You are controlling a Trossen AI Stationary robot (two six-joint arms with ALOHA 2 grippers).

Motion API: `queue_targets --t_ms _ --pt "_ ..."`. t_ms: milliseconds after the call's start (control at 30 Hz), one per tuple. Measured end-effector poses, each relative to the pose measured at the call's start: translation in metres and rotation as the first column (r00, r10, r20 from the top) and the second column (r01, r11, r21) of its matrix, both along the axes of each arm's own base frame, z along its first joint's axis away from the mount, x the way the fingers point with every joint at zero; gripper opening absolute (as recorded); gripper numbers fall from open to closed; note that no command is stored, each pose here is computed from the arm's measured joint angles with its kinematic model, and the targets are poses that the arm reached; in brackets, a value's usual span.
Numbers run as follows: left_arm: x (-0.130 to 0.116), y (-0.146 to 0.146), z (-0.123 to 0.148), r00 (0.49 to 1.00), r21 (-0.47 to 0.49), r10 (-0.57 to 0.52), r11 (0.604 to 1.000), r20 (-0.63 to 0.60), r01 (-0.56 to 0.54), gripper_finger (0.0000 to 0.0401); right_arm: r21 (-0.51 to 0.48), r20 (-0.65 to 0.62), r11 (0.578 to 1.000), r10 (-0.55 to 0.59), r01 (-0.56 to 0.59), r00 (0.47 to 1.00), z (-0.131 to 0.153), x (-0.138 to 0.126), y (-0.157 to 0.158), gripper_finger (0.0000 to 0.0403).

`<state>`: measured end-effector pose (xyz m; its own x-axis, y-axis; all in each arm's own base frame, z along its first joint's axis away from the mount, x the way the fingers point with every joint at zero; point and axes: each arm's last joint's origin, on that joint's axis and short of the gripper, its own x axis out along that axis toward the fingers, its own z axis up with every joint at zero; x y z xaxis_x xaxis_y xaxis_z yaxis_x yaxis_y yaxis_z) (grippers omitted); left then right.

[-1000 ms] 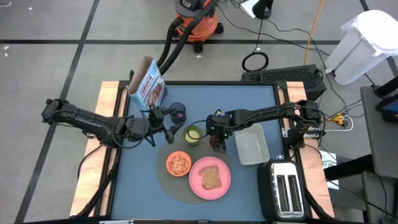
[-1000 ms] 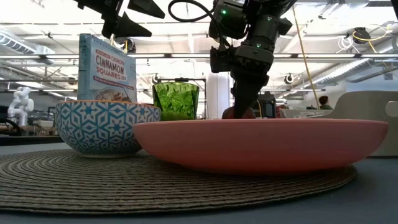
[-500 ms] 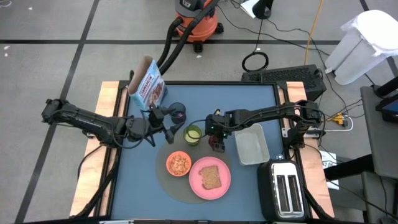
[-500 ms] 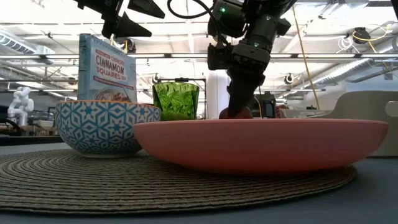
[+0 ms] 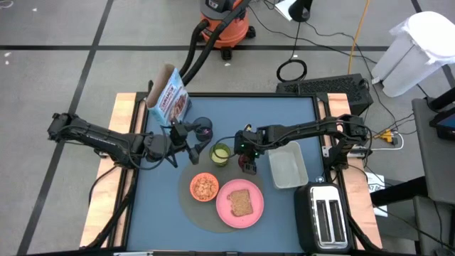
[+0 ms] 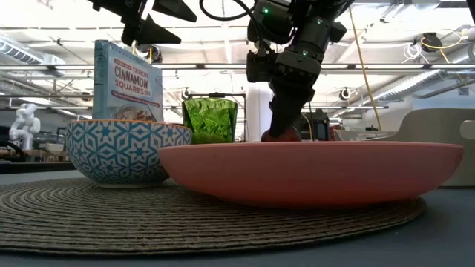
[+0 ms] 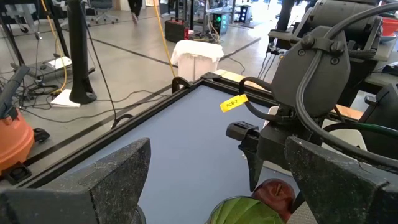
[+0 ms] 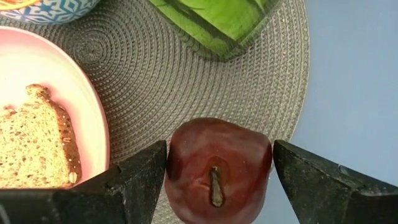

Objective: Arrange a breakfast setting
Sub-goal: Put the apple on the gray placemat to the right of the cup of milk, then put the spoon on the gray placemat to the left of the red bowl

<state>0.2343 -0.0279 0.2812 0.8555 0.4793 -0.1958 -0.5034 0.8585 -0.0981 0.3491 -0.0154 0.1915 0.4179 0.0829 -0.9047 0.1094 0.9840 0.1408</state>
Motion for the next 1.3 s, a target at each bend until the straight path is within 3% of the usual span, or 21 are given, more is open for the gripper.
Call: queue_targets --t_ms 1000,1300 --pt "0.000 0.000 0.000 1.000 0.000 0.000 1.000 0.000 0.000 0.0376 -0.030 0.067 0.999 0.033 -0.031 0.997 0.003 0.005 -0.005 0.0288" --pt "0.000 0.000 0.000 1.000 0.000 0.000 1.000 0.000 0.000 0.0376 -0.047 0.106 0.998 0.054 -0.049 0.993 0.016 0.002 -0.005 0.0288"
